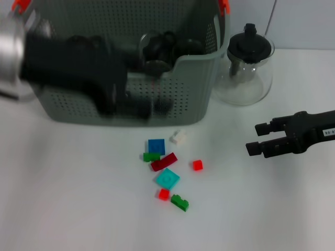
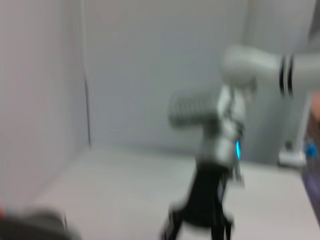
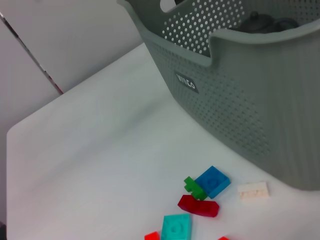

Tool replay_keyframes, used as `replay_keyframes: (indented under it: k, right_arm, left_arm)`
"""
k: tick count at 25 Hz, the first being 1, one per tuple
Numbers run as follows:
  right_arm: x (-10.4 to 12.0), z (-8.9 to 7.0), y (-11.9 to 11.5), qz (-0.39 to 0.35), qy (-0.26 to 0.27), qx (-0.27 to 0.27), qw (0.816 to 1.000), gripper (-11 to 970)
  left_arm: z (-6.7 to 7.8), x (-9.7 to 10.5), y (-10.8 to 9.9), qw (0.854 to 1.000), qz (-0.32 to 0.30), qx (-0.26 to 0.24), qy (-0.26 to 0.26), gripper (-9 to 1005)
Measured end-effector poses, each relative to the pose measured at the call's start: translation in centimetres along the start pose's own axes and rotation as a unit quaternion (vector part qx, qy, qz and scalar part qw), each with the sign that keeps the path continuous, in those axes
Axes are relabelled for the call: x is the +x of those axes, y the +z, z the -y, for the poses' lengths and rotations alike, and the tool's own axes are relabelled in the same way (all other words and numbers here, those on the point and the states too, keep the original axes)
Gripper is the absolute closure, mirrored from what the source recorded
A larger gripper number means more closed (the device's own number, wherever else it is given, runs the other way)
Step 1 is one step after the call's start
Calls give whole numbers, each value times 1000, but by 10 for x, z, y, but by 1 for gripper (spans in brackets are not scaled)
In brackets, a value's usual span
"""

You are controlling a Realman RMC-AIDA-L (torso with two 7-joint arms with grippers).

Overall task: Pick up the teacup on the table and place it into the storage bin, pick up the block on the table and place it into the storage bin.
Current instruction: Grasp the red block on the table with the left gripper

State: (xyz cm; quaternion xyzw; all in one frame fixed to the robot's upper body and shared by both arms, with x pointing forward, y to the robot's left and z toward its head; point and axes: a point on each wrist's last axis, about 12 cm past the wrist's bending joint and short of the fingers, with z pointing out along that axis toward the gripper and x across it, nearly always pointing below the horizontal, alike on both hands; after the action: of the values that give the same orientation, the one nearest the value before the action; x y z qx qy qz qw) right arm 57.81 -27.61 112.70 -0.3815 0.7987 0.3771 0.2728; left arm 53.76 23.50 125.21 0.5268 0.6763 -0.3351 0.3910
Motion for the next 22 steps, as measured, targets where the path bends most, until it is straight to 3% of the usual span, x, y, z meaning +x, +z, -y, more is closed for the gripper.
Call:
replay_keyframes:
  k: [5,11,16,22]
  right_arm:
    - [0,0,0,0,3,0,1000,120]
    - [0,0,0,0,3,1,1000,121]
    - [0,0,0,1,4,2,1000,122]
    - [2,2,-3,0,7,5,1000,122]
  left_arm:
    - [10,27,29,992,-120,21,-18,360]
    - [9,49,63,971,-232,44,-33,364]
    - [8,53,96,957,-285,53,-17,364]
    - [10,46,135,952,-301,48,13,365]
